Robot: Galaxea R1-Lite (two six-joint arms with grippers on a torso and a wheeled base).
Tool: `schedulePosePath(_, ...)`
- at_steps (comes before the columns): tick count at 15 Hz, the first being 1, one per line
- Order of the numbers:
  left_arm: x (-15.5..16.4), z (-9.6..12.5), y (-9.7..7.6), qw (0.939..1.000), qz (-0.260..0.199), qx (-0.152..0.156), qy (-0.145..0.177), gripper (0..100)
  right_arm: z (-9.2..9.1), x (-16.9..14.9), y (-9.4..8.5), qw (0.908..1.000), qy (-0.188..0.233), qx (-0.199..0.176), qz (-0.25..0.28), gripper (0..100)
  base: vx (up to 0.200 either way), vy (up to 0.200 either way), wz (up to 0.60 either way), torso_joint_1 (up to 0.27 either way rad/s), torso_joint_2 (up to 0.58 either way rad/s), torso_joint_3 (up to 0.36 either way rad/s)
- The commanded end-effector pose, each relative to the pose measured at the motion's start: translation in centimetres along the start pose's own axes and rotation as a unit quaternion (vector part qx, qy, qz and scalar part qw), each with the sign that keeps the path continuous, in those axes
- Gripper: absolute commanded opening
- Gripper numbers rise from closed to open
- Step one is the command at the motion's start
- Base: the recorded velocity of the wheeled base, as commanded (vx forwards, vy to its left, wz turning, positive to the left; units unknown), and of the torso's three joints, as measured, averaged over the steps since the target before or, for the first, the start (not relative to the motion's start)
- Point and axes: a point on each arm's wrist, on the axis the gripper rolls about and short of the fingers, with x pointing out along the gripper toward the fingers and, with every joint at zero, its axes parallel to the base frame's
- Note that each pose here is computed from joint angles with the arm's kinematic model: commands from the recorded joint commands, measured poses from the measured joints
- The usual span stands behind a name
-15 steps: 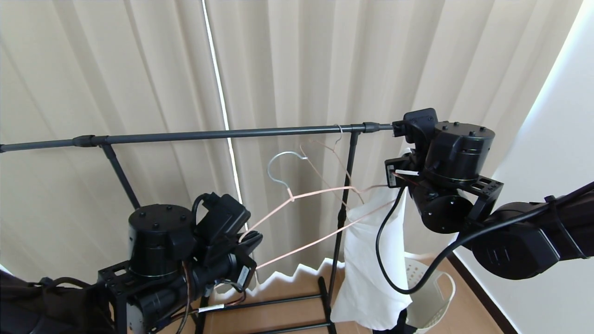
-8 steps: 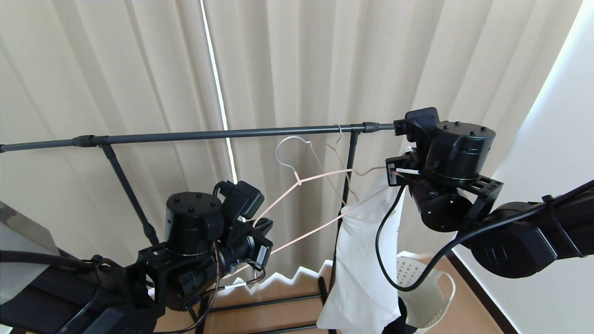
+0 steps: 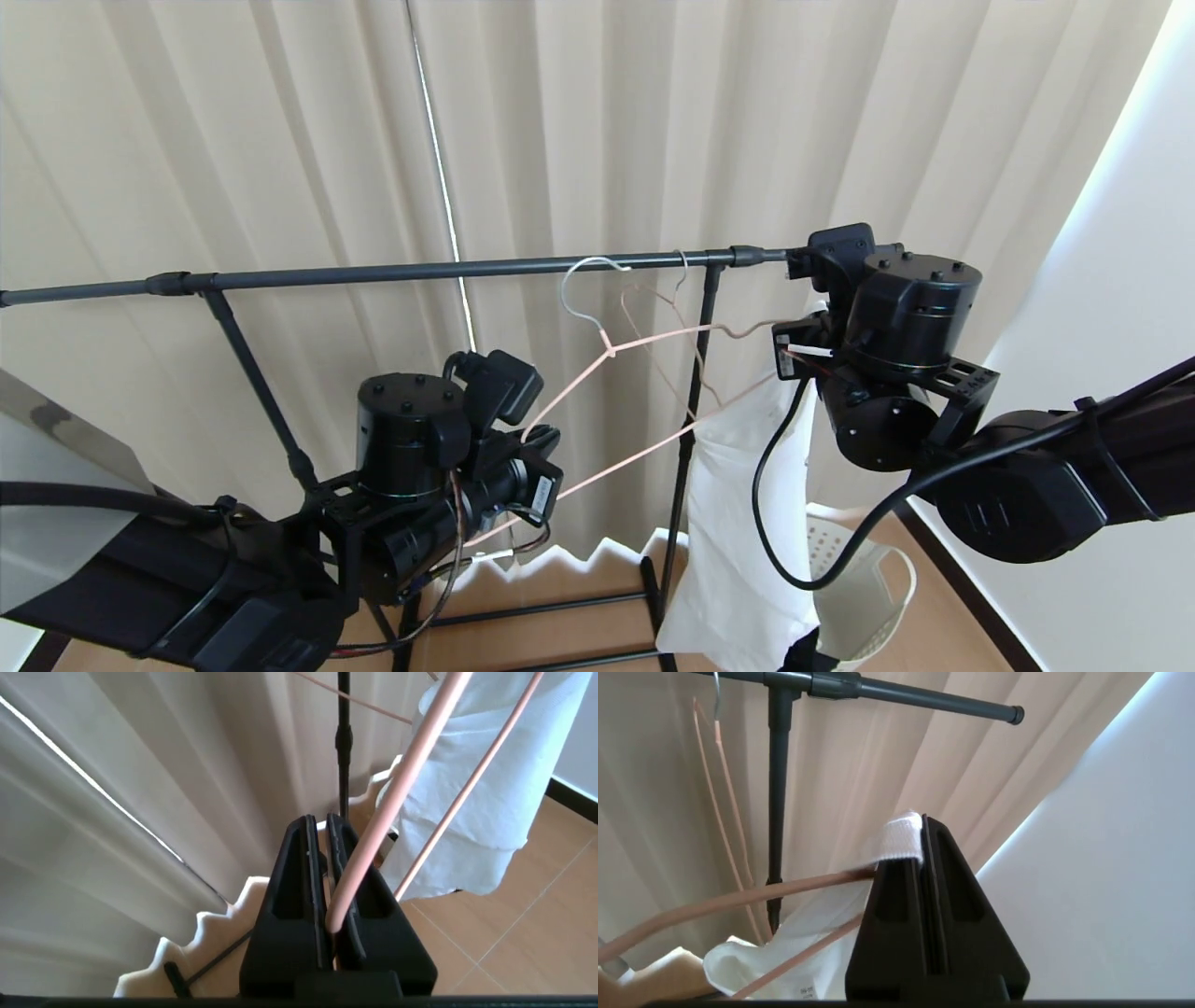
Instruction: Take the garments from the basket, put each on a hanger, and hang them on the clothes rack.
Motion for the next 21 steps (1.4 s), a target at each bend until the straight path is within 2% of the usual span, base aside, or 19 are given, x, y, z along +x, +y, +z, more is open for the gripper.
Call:
schedulePosePath(1,0.7,-0.1,-0.4,1.0,-0.005,0.002,0.003,0,-0.1,-0.1,0.2,1.0,0.0,-0.002,0.003,0,0.0,0.0,0.0,0.0,0.0,0.0)
schedulePosePath(12,1.0,0.1,-1.4,0.9999,-0.012,0.007,0.0,0,0.6,-2.9,1.6,0.9994,-0.018,0.009,0.029,0,0.0,0.0,0.0,0.0,0.0,0.0)
schedulePosePath(16,0.9,0.1,-1.9,0.9999,-0.014,0.009,0.001,0,0.6,-4.9,3.2,0.9979,-0.028,0.012,0.057,0,0.0,0.0,0.0,0.0,0.0,0.0)
schedulePosePath(21,0.9,0.0,-2.0,0.9998,-0.017,0.009,0.002,0,1.2,-6.5,4.2,0.9947,-0.051,0.037,0.081,0,0.0,0.0,0.0,0.0,0.0,0.0)
